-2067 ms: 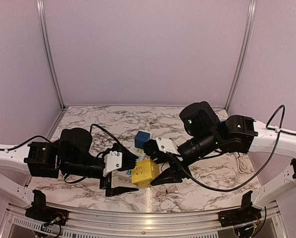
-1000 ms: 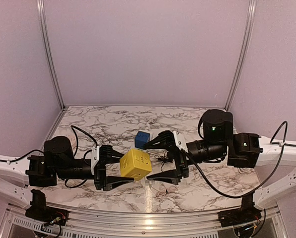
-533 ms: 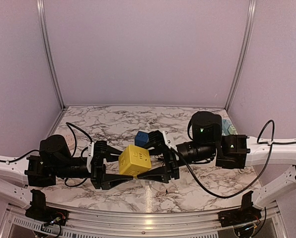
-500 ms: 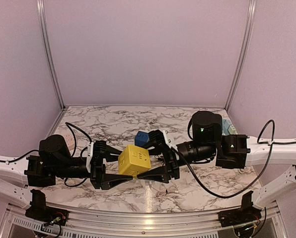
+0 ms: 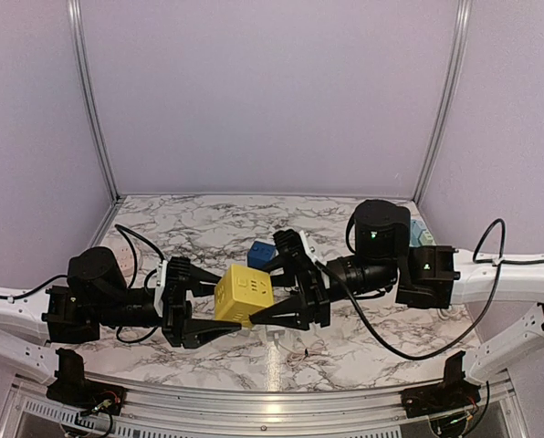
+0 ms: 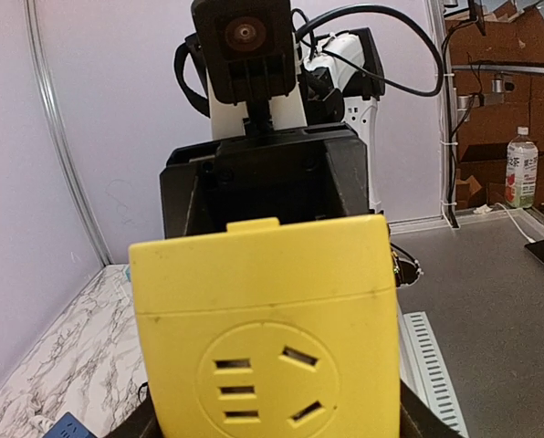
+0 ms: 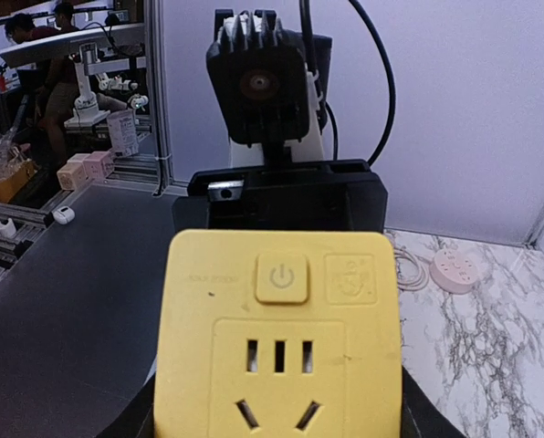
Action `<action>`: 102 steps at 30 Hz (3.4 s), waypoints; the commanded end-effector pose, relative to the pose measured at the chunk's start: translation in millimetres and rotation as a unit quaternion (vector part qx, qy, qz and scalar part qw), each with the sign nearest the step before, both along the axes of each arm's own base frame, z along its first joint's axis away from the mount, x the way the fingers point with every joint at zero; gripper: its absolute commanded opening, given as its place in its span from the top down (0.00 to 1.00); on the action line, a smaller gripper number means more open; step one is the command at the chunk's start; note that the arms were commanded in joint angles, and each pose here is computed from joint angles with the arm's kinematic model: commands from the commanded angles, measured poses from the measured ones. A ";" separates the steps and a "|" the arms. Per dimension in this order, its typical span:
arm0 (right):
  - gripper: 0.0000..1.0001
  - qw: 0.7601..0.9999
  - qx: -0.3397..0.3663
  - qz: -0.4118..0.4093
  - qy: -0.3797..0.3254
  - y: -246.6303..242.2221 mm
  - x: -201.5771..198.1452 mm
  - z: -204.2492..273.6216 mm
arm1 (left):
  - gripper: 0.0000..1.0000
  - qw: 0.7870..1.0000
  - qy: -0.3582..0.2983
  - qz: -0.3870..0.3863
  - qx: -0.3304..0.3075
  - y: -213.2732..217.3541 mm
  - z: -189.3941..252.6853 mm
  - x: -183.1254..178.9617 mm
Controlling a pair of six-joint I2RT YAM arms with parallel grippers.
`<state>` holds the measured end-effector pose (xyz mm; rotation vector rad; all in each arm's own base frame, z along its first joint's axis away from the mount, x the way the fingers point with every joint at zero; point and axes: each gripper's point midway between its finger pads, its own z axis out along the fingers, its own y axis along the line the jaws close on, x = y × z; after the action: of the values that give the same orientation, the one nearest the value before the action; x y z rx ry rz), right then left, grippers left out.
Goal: Insert the plug
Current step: Pass from the left arm to the right, then insert the plug into the socket slot.
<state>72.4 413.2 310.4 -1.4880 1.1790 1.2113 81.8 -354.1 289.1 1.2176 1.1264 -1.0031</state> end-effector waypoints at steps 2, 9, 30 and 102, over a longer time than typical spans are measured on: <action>0.80 0.999 0.044 0.022 0.002 9.8 -5.4 34.3 | 0.99 1.000 -0.005 0.018 -0.021 4.0 9.8 6.3; 1.00 0.999 0.014 -0.046 -0.010 12.2 19.1 21.6 | 0.02 0.994 0.024 0.103 -0.039 23.6 3.8 32.5; 1.00 0.967 -0.114 -0.223 0.045 18.4 142.6 -107.1 | 0.01 0.888 0.340 0.287 -0.117 81.2 -49.2 176.4; 1.00 0.950 -0.209 -0.207 0.102 14.7 191.9 -209.8 | 0.34 0.876 0.417 0.243 -0.023 43.5 -123.7 177.0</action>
<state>270.7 427.4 93.1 -1.2939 1.8971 0.8585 262.7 -308.5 166.1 0.3384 1.9522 -1.1524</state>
